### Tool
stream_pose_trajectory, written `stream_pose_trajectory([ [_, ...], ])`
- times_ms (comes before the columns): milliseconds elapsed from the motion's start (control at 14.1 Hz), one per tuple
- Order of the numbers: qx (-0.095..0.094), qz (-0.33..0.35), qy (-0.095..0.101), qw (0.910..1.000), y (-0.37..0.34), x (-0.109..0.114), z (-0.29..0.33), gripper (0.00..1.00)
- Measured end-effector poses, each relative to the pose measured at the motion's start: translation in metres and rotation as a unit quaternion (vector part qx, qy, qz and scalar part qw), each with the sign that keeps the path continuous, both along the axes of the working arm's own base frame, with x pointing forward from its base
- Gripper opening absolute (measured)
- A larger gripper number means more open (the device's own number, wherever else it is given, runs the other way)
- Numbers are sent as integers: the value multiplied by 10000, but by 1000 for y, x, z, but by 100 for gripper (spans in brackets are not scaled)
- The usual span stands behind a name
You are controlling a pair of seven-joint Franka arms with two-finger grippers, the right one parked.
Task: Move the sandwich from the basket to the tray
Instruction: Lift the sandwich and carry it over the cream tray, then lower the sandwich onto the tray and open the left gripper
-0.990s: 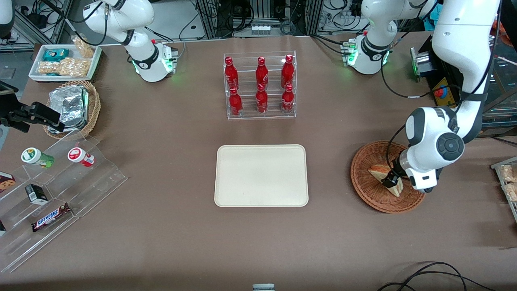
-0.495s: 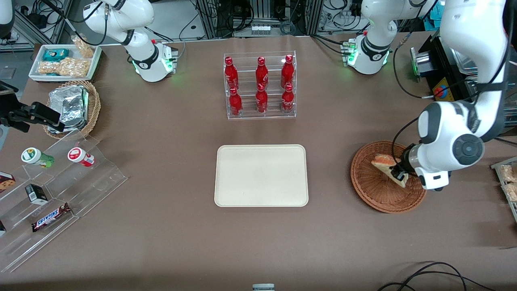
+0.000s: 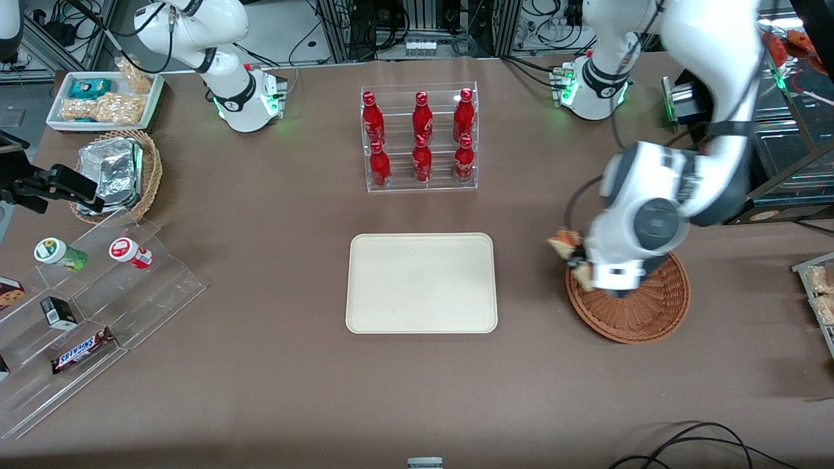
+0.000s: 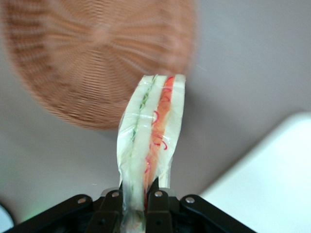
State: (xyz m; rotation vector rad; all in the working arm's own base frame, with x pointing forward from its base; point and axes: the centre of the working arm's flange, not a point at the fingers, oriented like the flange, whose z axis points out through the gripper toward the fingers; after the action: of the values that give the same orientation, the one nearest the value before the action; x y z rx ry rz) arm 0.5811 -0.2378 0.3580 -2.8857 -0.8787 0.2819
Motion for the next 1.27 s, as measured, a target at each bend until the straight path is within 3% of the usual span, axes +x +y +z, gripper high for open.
stream_pose_trajectory([
  [354, -443, -1211, -406, 9908, -144, -12, -22, 15],
  [566, -755, -1625, -793, 9806, -202, -27, -43, 15],
  [707, -924, -1945, -951, 9719, -231, -41, -64, 15],
  [919, -1063, -2174, -1036, 9647, -264, -56, -90, 15],
  [1273, -1079, -2209, -1074, 9633, -275, -49, -103, 15],
])
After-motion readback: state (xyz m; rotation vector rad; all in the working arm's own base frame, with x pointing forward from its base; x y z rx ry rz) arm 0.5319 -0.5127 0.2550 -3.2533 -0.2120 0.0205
